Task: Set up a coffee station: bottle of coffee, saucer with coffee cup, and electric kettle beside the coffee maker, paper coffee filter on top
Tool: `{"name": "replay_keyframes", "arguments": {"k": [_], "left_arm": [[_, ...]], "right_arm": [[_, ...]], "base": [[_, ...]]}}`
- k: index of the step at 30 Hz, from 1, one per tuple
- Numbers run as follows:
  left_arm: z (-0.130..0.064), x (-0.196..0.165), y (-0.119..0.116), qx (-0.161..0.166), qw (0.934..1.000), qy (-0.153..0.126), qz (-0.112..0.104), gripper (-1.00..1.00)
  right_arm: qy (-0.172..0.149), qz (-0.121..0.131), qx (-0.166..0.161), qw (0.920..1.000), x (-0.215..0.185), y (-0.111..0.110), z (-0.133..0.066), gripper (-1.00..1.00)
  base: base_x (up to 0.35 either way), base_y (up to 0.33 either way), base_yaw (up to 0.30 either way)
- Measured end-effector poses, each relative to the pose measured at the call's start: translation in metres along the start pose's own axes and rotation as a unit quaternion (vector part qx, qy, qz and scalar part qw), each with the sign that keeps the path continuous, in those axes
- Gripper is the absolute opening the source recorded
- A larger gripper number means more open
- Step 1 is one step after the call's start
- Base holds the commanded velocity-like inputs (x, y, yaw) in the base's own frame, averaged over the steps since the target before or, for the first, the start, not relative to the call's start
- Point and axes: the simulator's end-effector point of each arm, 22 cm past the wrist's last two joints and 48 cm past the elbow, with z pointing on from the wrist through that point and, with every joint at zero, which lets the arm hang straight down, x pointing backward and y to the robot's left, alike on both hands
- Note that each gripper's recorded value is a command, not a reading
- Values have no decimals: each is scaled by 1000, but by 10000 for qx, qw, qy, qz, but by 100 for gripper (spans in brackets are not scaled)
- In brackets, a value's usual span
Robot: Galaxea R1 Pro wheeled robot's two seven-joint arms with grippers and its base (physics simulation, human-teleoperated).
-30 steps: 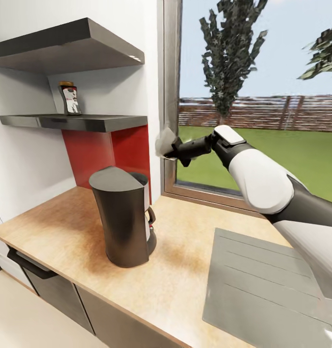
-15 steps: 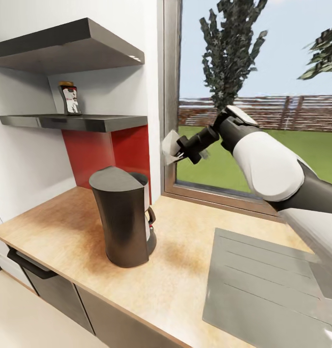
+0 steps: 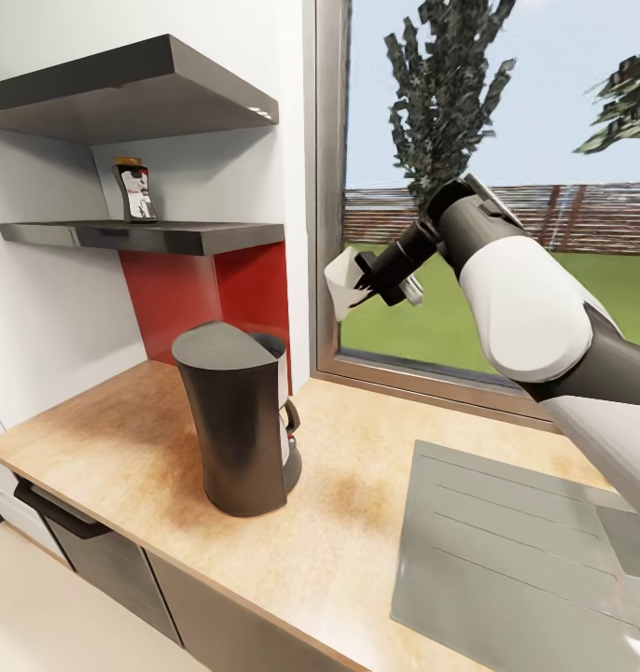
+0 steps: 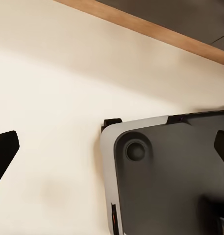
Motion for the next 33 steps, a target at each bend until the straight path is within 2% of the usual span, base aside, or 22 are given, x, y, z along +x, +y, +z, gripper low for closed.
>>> {"name": "replay_keyframes", "arguments": {"k": [20, 33], "left_arm": [[0, 0, 0, -3, 10000, -1, -6, 100], [-1, 6, 0, -2, 10000, 76, -27, 100]], "right_arm": [[67, 22, 26, 10000, 3, -1, 1, -100], [124, 55, 77, 9999, 0, -5, 9, -100]], "base": [[0, 0, 3], [0, 0, 197]]}}
